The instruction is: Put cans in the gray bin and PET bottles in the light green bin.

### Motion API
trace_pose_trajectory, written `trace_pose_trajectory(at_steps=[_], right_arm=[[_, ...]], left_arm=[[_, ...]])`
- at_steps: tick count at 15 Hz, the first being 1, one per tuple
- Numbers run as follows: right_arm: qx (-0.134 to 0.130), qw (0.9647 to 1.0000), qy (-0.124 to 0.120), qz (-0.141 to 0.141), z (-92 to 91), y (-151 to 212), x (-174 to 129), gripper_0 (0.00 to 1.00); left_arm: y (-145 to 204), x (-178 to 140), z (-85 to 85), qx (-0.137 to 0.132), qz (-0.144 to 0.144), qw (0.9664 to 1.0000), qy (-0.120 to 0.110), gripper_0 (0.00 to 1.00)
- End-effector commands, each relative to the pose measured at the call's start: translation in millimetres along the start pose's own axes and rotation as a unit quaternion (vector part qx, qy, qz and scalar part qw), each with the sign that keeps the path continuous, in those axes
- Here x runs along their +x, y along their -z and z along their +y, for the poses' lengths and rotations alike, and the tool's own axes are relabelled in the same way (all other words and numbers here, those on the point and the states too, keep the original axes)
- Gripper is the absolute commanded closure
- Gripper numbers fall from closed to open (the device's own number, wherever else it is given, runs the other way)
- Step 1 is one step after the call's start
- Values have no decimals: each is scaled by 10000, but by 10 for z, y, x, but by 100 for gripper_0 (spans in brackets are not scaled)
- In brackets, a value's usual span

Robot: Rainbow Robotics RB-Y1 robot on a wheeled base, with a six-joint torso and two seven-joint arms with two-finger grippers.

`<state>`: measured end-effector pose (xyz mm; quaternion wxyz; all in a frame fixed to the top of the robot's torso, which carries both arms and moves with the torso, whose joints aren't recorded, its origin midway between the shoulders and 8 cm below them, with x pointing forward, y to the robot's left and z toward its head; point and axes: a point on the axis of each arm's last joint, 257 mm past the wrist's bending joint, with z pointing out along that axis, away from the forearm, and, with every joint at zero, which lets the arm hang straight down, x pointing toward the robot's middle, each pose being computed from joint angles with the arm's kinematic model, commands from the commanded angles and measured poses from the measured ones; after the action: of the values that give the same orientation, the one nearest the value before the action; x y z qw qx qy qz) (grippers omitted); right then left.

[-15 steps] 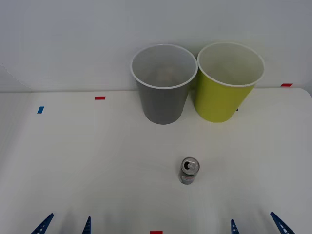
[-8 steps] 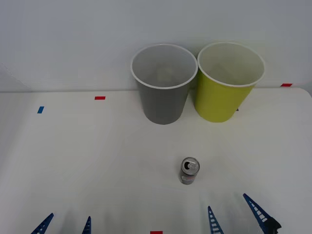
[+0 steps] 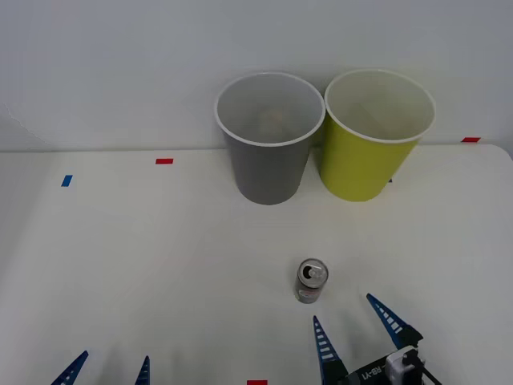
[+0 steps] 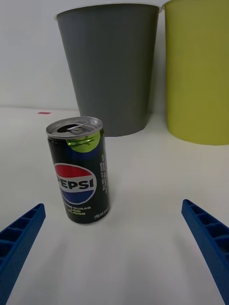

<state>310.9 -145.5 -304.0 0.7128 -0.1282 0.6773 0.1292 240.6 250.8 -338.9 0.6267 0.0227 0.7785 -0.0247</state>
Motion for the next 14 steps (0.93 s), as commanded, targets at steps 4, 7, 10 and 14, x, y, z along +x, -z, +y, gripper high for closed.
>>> trace_pose_trajectory(at_steps=[4, 7, 10, 14], right_arm=[[-190, 9998, -93, -3, 184, -321, -41, 0], [-301, 9994, -151, 15, 280, -487, -65, 0], [-369, 9992, -148, -90, 330, -618, -151, 0], [-379, 9991, -165, -76, 353, -755, -182, 0]], left_arm=[[0, 0, 0, 0, -1, 10000, 0, 0], [0, 0, 0, 0, -1, 10000, 0, 0], [0, 0, 0, 0, -1, 10000, 0, 0], [0, 0, 0, 0, -1, 10000, 0, 0]])
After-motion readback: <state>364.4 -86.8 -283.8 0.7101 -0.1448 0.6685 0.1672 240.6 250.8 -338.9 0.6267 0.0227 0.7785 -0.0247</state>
